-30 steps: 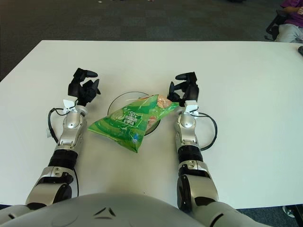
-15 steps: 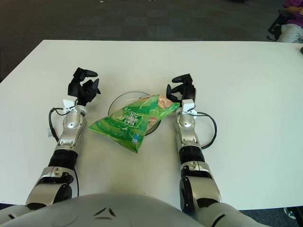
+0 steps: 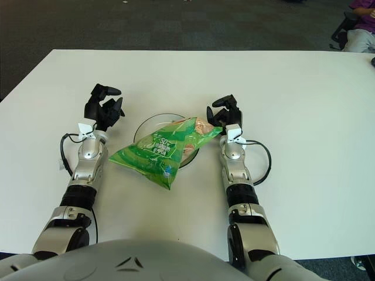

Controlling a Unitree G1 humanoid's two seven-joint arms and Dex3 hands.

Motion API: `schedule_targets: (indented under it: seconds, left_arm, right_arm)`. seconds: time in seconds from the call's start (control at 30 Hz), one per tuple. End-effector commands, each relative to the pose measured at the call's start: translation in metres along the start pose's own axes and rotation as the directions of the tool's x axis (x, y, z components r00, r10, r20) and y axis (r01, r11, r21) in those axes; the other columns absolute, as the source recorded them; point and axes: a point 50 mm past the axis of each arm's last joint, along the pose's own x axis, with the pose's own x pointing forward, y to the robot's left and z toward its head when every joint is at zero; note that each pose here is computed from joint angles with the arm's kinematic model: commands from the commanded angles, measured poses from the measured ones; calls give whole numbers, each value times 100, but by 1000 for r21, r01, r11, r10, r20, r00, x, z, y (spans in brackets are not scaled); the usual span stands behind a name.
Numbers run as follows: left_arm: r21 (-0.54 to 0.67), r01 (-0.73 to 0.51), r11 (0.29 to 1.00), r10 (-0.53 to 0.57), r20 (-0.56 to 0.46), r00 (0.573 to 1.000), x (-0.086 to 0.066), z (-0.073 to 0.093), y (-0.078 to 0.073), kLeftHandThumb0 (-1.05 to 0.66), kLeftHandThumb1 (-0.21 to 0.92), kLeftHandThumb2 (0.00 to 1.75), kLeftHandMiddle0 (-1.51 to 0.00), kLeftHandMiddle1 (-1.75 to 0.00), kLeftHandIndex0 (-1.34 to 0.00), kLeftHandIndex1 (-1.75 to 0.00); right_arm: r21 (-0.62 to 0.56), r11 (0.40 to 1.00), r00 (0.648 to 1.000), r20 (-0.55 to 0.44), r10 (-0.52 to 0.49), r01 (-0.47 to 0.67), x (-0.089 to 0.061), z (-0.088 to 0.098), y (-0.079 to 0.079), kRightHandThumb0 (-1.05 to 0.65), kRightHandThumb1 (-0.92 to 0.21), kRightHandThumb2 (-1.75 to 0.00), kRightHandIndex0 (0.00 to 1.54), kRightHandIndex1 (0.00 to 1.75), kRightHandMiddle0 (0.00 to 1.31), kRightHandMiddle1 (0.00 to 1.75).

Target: Put the snack into the plate.

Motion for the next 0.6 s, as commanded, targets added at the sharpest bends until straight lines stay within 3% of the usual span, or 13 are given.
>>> schedule_targets:
  seconds: [0.0, 0.57]
  left_arm:
    - [5, -1, 1000, 1, -7, 1000, 1, -1, 0, -36, 90, 31, -94, -175, -45, -150]
    - [12, 9, 1000, -9, -17, 1000, 2, -3, 1, -36, 89, 32, -95, -175, -46, -149]
  right_arm:
    - [-29, 1000, 1000, -30, 4, -5, -4, -6, -3, -38, -68, -84, 85, 175, 35, 175]
    - [-42, 999, 1000, -30, 2, -3, -2, -4, -9, -39, -66, -86, 87, 175, 36, 175]
